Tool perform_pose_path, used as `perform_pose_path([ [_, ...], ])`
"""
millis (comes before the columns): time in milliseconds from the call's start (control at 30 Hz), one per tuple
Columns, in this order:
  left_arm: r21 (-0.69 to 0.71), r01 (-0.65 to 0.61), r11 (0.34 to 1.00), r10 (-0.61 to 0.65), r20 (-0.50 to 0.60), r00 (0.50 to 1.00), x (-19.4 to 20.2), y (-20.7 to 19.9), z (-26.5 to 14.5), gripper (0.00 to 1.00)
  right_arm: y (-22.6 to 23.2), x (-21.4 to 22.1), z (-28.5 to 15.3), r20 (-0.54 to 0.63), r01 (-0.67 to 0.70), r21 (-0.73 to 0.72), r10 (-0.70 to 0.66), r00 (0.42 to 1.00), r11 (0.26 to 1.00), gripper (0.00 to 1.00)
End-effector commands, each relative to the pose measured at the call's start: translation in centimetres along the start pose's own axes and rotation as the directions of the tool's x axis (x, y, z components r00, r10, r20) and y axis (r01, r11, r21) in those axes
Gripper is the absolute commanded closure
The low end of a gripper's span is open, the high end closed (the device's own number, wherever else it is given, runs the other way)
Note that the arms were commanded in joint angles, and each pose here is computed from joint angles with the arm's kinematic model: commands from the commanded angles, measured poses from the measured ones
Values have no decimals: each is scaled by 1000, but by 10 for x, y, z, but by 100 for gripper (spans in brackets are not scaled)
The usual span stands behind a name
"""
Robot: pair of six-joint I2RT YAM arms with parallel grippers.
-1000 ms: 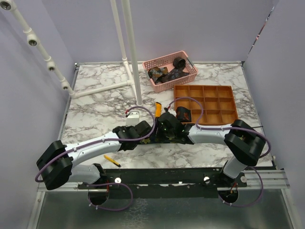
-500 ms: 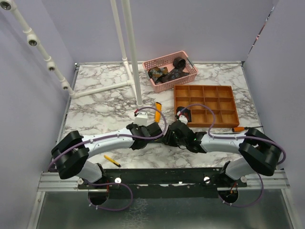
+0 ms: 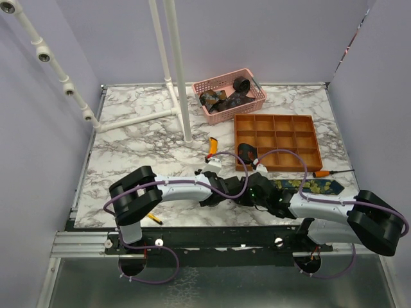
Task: Roll the ties
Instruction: Roll the tie at the center of the board.
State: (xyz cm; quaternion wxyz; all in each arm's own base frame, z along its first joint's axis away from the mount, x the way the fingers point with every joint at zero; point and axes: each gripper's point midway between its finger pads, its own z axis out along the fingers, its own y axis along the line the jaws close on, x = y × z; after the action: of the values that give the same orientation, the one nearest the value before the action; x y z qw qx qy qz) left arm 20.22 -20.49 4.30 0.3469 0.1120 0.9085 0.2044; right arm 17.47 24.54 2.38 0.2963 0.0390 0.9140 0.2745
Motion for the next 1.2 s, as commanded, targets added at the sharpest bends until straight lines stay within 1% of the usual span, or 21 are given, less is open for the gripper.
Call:
perform_pose_path([
  [0, -19, -34, 999, 34, 34, 999, -5, -14, -2, 99, -7, -4, -2, 39, -1, 21, 0, 999, 1000, 64],
  [33, -16, -39, 999, 40, 30, 999, -5, -18, -2, 95, -8, -4, -3, 38, -3, 22, 2, 999, 1000, 64],
  [133, -7, -56, 998, 56, 23, 998, -4, -27, -2, 76, -11, -1, -3, 35, -11, 23, 11, 999, 1000, 64],
  [200, 5, -62, 998, 62, 19, 998, -4, -32, -3, 65, -13, 0, -4, 35, -17, 23, 16, 999, 1000, 64],
  [267, 17, -56, 998, 56, 20, 998, -5, -36, -6, 50, -15, 1, -5, 36, -20, 27, 19, 999, 999, 63],
  [333, 29, -48, 998, 47, 21, 999, -7, -37, -8, 41, -16, 0, -6, 41, -21, 30, 20, 999, 999, 63],
  [400, 48, -27, 998, 26, 23, 999, -10, -38, -13, 34, -17, -1, -8, 48, -19, 32, 18, 999, 999, 63],
  [567, 99, 19, 995, -22, 29, 999, -19, -34, -26, 23, -16, -5, -12, 59, -12, 27, 10, 998, 1000, 62],
  [667, 132, 48, 990, -53, 36, 998, -26, -31, -35, 17, -9, -7, -14, 57, 3, 7, -3, 998, 1000, 60],
  [833, 195, 103, 975, -114, 45, 992, -36, -24, -51, 9, 10, -11, -16, 42, 34, -55, -31, 999, 998, 49],
  [967, 247, 174, 953, -195, 62, 979, -47, -6, -65, 7, 35, -15, -18, 24, 67, -139, -64, 998, 988, 38],
  [1000, 271, 216, 938, -243, 67, 968, -53, 3, -70, 6, 45, -16, -18, 15, 73, -170, -71, 997, 983, 36],
  [1033, 274, 244, 930, -269, 58, 961, -53, 11, -66, 6, 55, -16, -17, -2, 74, -198, -76, 997, 977, 34],
  [1100, 340, 322, 884, -360, 53, 932, -63, 30, -64, 6, 75, -19, -14, -26, 68, -236, -76, 997, 969, 31],
  [1133, 378, 374, 847, -410, 16, 912, -65, 40, -58, 6, 83, -21, -11, -28, 66, -243, -75, 997, 968, 31],
  [1167, 424, 415, 805, -460, 4, 888, -71, 48, -55, 6, 93, -21, -9, -48, 64, -262, -79, 996, 963, 30],
])
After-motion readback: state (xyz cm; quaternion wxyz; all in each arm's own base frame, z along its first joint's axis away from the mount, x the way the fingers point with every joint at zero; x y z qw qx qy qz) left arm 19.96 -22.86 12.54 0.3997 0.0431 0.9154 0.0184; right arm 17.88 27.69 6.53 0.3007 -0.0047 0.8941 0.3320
